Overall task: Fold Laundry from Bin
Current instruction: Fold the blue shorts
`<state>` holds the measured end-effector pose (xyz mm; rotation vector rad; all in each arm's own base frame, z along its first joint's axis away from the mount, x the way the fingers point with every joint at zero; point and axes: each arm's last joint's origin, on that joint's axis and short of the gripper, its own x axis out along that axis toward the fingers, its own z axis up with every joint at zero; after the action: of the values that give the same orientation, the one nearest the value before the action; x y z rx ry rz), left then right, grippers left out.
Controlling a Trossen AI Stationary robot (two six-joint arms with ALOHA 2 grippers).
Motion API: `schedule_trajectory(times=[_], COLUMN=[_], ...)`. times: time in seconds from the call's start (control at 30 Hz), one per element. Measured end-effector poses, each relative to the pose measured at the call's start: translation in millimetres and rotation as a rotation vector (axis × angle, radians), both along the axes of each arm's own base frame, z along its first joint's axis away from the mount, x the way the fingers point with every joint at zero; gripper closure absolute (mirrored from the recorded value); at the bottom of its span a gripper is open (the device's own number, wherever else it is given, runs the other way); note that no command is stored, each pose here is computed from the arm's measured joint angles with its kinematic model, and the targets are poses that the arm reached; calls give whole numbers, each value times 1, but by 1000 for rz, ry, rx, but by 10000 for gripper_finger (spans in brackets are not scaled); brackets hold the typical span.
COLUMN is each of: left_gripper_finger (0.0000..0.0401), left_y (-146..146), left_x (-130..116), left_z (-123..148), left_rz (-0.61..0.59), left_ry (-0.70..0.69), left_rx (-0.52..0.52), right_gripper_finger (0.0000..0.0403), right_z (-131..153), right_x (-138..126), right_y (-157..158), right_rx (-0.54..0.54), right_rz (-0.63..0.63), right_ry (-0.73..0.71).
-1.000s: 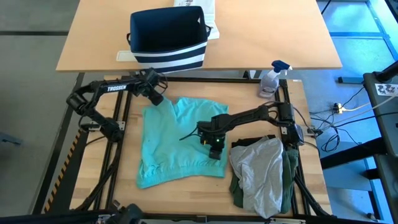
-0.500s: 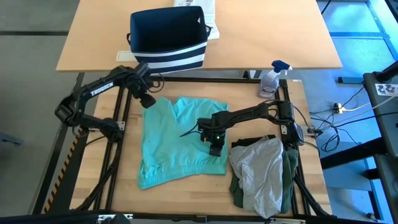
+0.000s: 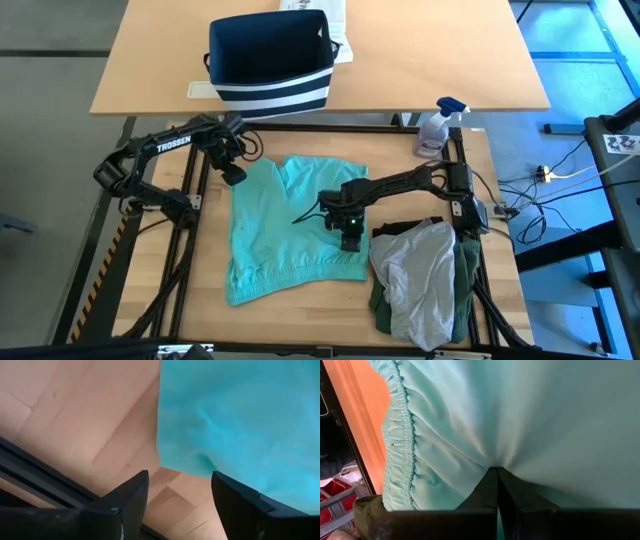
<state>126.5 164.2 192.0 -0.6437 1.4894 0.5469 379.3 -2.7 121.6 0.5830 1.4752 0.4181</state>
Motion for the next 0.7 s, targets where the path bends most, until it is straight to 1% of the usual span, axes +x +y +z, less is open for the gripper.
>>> schedule_trajectory(times=[0.2,0.3,0.4,0.5,0.6,0.7], left_gripper_finger=[181,186,196,219,257,301], left_y=[2,6,9,9,8,7], left_x=[1,2,5,7,9,10], left_z=[-20,-29,-35,-39,-42,-43], left_rz=[-29,-33,-56,-106,-155,-191], left_ry=[7,46,46,50,46,1], left_rx=[-18,6,5,-9,-30,-71], right_gripper_finger=[402,402,402,402,402,402], right_z=[0,0,0,0,0,0], right_x=[0,0,0,0,0,0], right_y=[0,0,0,0,0,0], right_rx=[4,3,4,4,4,3], right_rz=[15,19,20,20,20,22], right_ry=[-12,-14,-14,-15,-15,-17])
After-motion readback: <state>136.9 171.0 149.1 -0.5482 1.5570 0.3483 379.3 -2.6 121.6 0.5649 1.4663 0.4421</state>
